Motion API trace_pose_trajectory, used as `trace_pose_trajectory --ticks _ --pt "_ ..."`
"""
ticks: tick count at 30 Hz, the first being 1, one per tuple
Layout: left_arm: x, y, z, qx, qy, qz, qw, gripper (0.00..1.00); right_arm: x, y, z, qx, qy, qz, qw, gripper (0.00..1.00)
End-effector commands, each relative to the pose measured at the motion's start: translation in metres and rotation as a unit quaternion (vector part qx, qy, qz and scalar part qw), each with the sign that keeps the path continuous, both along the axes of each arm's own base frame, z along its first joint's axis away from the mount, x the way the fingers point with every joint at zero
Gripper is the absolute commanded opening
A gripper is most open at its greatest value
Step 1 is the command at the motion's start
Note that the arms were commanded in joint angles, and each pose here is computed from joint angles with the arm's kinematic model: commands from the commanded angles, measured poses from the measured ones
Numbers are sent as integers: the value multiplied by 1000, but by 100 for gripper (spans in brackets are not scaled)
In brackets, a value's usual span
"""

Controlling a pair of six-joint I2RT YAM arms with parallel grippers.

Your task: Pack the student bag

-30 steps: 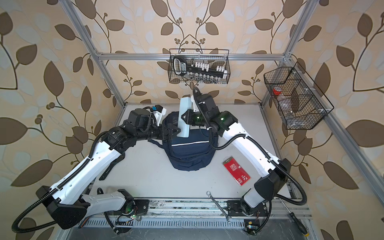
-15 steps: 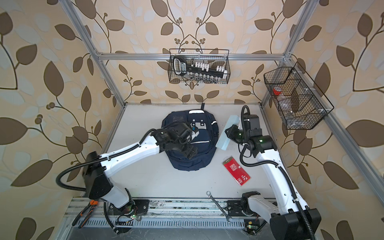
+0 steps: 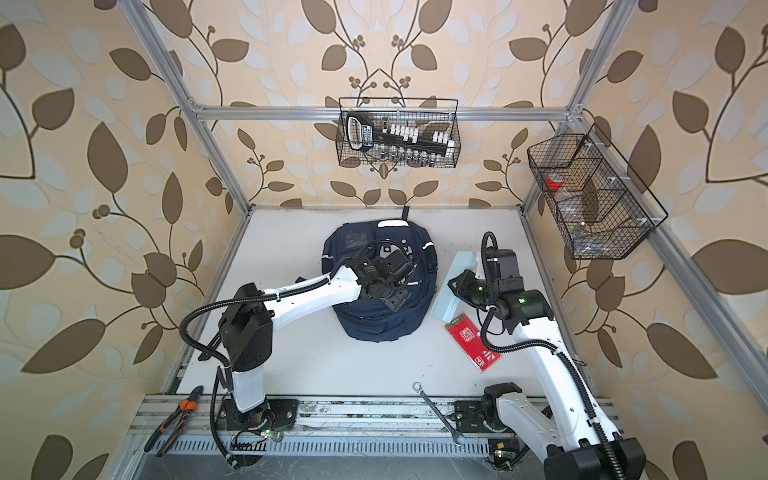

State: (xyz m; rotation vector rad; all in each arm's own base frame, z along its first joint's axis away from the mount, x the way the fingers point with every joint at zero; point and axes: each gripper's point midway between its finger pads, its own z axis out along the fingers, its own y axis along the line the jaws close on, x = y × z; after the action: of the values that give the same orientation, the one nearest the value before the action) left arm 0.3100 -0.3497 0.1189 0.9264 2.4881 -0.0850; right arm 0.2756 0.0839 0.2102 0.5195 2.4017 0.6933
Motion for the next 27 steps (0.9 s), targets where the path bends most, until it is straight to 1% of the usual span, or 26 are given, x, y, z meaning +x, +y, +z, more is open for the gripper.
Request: trace_pose_trajectory --ticks 1,4,7,10,12,15,17,19,21,24,26,27 --pt "-5 -11 5 -19 3 -9 1000 69 0 2 5 10 -11 3 1000 13" --pt "-13 -14 16 -56 3 -19 998 75 0 2 6 11 -13 2 1000 13" --pt "-16 -16 18 -61 7 -28 998 80 1 4 4 15 -11 4 1000 13" --pt "-17 -16 7 -46 17 -33 998 82 2 6 3 22 -10 5 1000 13" --pt "-6 -7 -4 -10 6 -4 1000 81 3 7 4 25 -12 5 1000 13" --pt "8 0 -14 21 -5 27 999 70 1 8 6 29 -14 7 999 13" --pt "17 4 -15 32 -22 48 998 54 0 8 5 30 -13 8 999 13" --pt "25 7 -8 35 -41 65 996 37 -1 7 4 28 -12 6 1000 13" --pt "29 7 5 28 -56 75 995 29 -3 6 3 26 -10 5 1000 13" --pt "32 6 33 5 -78 76 994 14 -4 7 0 26 -7 7 1000 13" --pt "34 8 59 -9 -94 83 992 0 -5 8 -1 29 -6 10 1000 13" --pt "35 10 71 -15 -102 89 991 0 -5 9 -1 30 -6 12 999 13"
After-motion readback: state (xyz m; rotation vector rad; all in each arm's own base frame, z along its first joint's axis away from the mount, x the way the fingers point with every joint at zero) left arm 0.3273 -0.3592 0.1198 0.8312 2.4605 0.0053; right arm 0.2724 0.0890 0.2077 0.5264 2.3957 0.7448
